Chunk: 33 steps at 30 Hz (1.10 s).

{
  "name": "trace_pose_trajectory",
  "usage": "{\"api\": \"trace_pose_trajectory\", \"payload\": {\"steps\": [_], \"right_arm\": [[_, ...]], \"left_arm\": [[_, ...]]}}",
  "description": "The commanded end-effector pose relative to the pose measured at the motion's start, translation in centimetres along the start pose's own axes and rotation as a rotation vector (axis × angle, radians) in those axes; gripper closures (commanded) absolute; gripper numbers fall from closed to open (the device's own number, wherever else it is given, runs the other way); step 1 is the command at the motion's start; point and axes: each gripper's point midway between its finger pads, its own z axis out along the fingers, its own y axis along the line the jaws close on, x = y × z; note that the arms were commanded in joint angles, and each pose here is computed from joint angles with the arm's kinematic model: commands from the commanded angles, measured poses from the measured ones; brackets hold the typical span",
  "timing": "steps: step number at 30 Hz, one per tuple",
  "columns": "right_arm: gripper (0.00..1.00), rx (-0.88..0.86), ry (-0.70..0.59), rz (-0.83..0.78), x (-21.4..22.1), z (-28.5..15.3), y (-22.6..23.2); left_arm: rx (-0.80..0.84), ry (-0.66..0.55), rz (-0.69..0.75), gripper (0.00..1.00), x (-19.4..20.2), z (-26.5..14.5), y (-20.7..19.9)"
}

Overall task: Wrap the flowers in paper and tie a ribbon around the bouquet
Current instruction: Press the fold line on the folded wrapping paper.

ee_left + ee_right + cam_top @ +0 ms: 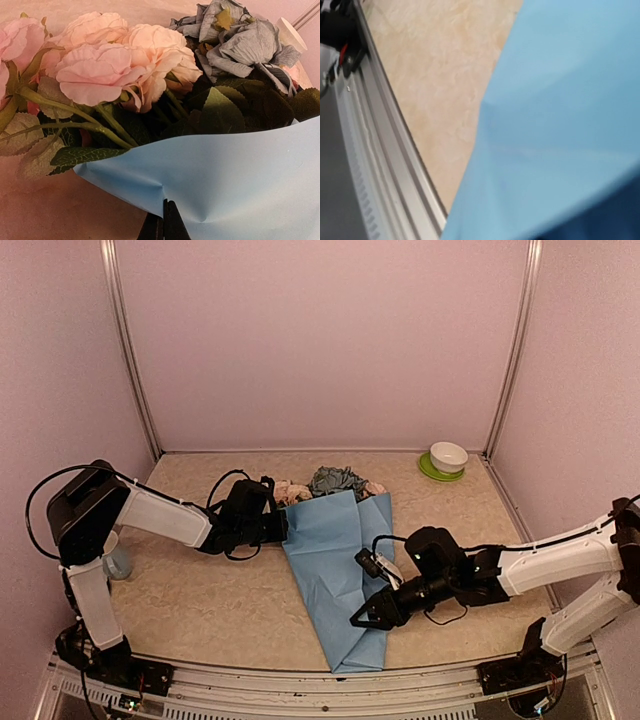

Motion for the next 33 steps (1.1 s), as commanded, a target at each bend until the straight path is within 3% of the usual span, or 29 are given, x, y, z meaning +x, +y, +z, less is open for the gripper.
{"api": "trace_pose_trajectory", "payload": {"steps": [1, 2, 6, 12, 17, 19, 23, 25, 27, 30, 33], "right_arm": [[0.89, -0.007, 0.017, -0.007, -0.4, 0.3, 0.4], [1.00, 0.010, 0.026, 0.001, -0.2, 0.2, 0.1], [1.00, 0.068, 0.038, 0.070, 1.1, -1.1, -1.8], [1.00, -0.010, 0.125, 0.163, 4.2, -0.6, -2.2], [1.00, 0.029, 0.127, 0.212, 4.8, -0.4, -4.3], [1.00, 0.033, 0.126, 0.212, 4.7, -0.1, -4.7], [1.00, 0.054, 0.138, 0.216, 4.6, 0.5, -5.4], [1.00, 0.054, 0.138, 0.217, 4.6, 0.6, -5.5], [1.00, 0.057, 0.131, 0.219, 4.4, 0.6, -5.5], [1.00, 0.061, 0.120, 0.218, 4.2, 0.6, -5.5], [1.00, 0.056, 0.114, 0.219, 4.0, 0.7, -5.5]], "left_arm": [[-0.006, -0.027, 0.017, 1.00, -1.0, -0.1, -0.2], [-0.007, -0.025, 0.015, 1.00, -0.9, -0.1, -0.1], [-0.018, -0.017, 0.019, 1.00, -0.7, 0.2, 0.5], [-0.050, -0.001, 0.017, 1.00, -0.5, 0.9, 2.1], [-0.071, 0.011, 0.023, 0.97, -0.2, 1.2, 2.8], [-0.071, 0.015, 0.021, 0.87, -0.2, 1.3, 2.9], [-0.113, -0.021, 0.026, 0.49, -1.9, 0.2, 3.3], [-0.149, -0.062, 0.031, 0.36, -3.5, -1.4, 3.5], [-0.194, -0.110, 0.041, 0.31, -4.9, -3.6, 3.5], [-0.240, -0.151, 0.091, 0.33, -4.9, -7.1, 2.3], [-0.057, -0.079, 0.143, 0.50, -1.1, -8.6, -2.8]]}}
